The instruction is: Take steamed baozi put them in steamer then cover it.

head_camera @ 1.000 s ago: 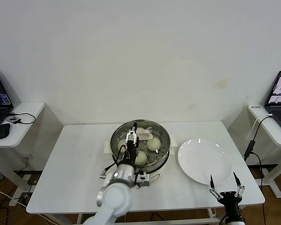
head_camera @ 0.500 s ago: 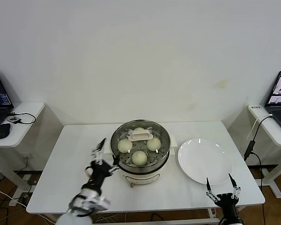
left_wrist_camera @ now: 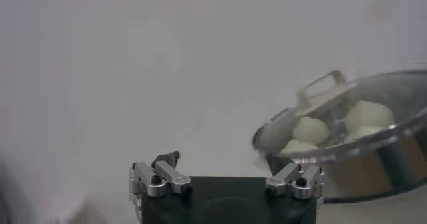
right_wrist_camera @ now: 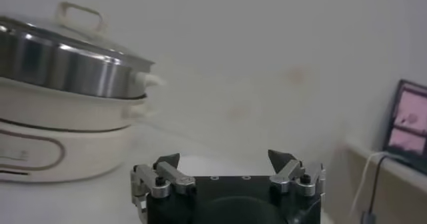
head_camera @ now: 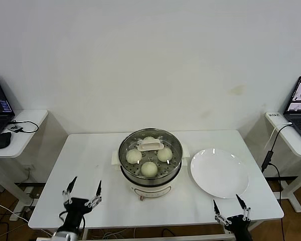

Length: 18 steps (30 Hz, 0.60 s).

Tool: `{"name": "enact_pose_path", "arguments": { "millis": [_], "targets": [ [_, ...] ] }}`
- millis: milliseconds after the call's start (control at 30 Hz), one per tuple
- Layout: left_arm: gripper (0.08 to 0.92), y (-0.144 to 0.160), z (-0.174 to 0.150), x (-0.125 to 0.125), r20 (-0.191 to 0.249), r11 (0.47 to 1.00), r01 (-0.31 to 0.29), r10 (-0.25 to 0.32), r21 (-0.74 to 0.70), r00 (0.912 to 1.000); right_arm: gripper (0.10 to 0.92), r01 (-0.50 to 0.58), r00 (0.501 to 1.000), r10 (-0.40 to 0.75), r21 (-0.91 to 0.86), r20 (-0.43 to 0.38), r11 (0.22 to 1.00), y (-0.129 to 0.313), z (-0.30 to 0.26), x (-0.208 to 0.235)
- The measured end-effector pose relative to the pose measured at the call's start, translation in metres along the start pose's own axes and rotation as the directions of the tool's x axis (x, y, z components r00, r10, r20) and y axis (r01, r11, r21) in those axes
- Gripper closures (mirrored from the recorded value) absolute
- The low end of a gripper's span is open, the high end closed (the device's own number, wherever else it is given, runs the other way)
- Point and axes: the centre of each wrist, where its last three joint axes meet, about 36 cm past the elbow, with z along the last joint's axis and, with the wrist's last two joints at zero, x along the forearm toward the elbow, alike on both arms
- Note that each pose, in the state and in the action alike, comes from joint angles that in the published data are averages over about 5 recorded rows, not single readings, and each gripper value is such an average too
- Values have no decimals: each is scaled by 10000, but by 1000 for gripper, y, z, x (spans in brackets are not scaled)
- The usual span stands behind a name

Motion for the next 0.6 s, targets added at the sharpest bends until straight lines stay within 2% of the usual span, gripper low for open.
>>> {"name": "enact_pose_path", "arguments": {
  "millis": [267, 600],
  "targets": [
    [177, 2, 28, 28, -734, 9878, 641, -541, 1416, 9958, 200, 481, 9973, -517, -674, -515, 9966, 15, -21, 11],
    [177, -4, 44, 49, -1334, 9742, 929, -662, 2057, 9889, 200, 681, 9929, -777, -1051, -899, 9921, 29, -33, 19]
  ]
}}
